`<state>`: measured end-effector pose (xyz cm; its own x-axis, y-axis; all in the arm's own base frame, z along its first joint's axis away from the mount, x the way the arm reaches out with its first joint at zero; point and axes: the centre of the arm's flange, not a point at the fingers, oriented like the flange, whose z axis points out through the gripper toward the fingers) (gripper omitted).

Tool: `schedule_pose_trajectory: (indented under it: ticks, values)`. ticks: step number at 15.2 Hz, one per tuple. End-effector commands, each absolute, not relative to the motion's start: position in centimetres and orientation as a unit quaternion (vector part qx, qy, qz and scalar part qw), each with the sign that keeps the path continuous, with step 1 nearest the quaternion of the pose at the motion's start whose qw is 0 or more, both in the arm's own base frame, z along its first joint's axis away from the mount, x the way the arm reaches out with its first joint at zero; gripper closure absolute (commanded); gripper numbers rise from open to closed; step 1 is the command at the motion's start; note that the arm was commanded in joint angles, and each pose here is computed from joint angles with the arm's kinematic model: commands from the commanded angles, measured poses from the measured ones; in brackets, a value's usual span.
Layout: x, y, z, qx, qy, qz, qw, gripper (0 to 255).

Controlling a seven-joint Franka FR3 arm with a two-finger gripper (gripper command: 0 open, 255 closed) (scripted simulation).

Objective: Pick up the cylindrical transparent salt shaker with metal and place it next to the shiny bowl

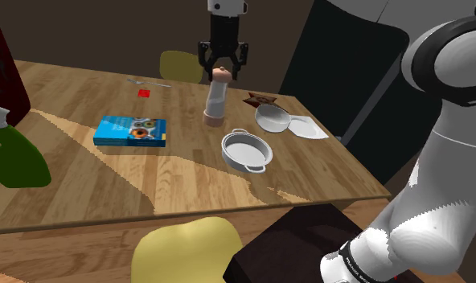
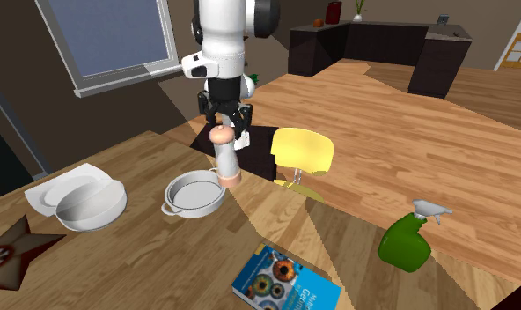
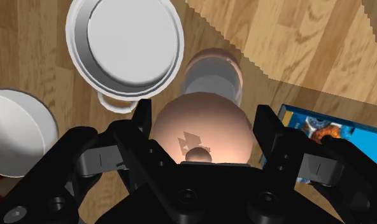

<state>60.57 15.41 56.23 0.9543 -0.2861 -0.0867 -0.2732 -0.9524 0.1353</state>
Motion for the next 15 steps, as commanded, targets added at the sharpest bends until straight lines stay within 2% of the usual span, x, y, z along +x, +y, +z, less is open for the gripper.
schedule_pose_trajectory:
  ticks: [1,15]
  values:
    - [59.6,12.9,56.9,0.987,-0.141,-0.053,0.061,255]
    - [53.7,-4.1,61.5,0.987,-0.141,-0.053,0.061,255]
